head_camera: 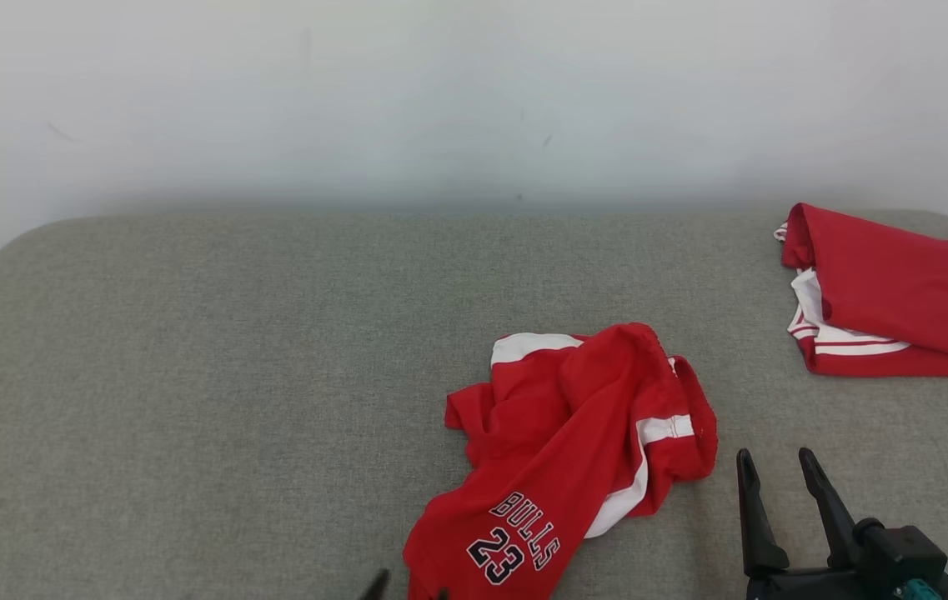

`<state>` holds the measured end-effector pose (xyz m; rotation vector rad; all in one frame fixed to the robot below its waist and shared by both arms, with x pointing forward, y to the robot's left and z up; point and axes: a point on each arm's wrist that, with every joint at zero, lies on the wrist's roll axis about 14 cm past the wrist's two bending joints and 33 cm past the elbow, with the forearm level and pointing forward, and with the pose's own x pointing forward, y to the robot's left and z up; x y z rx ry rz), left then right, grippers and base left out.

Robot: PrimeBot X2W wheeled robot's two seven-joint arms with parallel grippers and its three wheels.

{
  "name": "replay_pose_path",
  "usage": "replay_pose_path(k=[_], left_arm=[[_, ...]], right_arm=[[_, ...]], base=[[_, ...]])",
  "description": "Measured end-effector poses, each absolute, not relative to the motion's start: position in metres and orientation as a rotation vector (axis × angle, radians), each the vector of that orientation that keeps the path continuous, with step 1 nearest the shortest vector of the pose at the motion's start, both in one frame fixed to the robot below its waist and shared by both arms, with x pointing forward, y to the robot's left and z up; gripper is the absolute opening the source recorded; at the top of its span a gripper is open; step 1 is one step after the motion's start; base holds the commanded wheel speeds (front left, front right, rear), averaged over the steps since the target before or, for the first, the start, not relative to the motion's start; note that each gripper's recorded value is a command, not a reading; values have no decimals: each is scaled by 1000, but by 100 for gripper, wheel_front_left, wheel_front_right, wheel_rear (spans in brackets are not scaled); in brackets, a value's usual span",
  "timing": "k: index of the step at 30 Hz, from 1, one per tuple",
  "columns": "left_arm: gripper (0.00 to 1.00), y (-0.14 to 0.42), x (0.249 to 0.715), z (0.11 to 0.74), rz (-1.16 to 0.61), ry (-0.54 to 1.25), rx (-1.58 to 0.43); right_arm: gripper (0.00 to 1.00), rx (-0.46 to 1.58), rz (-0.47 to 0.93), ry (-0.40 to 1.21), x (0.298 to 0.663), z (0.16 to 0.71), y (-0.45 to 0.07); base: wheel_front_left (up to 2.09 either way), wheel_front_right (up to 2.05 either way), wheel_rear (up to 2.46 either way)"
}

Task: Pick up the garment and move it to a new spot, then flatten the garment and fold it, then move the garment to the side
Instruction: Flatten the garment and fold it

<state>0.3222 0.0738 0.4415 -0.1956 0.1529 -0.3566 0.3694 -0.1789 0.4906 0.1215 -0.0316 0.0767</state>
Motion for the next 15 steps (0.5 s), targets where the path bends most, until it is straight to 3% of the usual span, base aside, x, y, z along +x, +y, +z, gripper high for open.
replay_pose_path(k=[6, 15], left_arm=[[100, 38, 299, 423, -499, 232, -191], [100, 20, 285, 399, -578, 347, -229]], right_arm=[[100, 127, 60, -23, 365, 487, -180], [100, 125, 44, -12, 365, 483, -184]], base=[[0, 0, 0], [0, 0, 0]])
